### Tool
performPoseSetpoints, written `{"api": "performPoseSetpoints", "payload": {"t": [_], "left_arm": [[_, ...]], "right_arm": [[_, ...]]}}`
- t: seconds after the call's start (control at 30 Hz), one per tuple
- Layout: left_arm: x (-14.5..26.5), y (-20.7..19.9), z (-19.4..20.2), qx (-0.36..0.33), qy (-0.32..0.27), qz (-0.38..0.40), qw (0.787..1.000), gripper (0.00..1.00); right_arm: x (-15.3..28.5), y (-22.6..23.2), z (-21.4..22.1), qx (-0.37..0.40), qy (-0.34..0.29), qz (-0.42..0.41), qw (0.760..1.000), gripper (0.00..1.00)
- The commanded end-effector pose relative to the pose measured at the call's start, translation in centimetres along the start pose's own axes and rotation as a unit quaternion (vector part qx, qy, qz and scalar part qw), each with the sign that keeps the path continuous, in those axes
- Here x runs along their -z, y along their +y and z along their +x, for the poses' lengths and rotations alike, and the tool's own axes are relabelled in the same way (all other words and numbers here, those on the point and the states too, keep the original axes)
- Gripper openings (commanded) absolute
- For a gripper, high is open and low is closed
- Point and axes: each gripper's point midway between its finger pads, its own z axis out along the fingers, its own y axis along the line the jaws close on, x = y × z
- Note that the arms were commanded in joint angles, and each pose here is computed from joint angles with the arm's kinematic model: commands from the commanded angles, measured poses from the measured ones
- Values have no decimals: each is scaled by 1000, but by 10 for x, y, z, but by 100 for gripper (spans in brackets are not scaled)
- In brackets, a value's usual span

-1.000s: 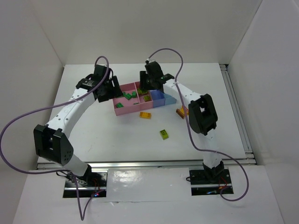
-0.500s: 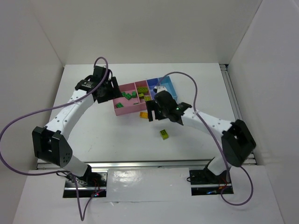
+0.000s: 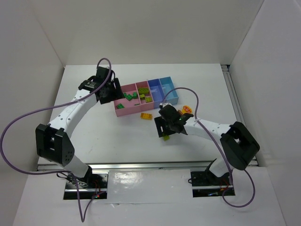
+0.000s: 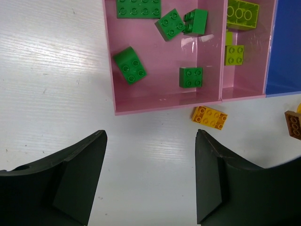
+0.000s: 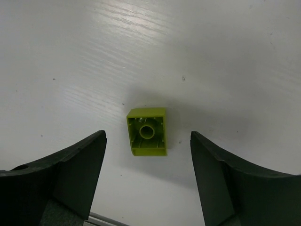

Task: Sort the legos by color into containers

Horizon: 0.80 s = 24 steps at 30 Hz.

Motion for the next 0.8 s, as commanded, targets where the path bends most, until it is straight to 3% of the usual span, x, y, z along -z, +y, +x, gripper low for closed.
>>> {"api": "performPoseSetpoints", "payload": {"t": [0.0,0.17,0.33,0.57,0.77], "left_arm": [[4,-10,-8,1,-14,15,1000,78],[2,-7,-6,0,-12,8,1000,78],[2,-5,-7,-4,-15,4,1000,78],[9,-6,-10,-3,-24,10,1000,76],[17,-3,-2,3,-22,16,1000,76]], "right_arm": [[-6,5,-6,-2,-14,-5,1000,77],[-19,7,6,-10,11,-6,1000,54],[-9,14,-19,-8,-13,-10,1000,34],[17,30,-109,4,-112,-1,994,33],[-2,36,-186,13,-159,3,987,33]]}}
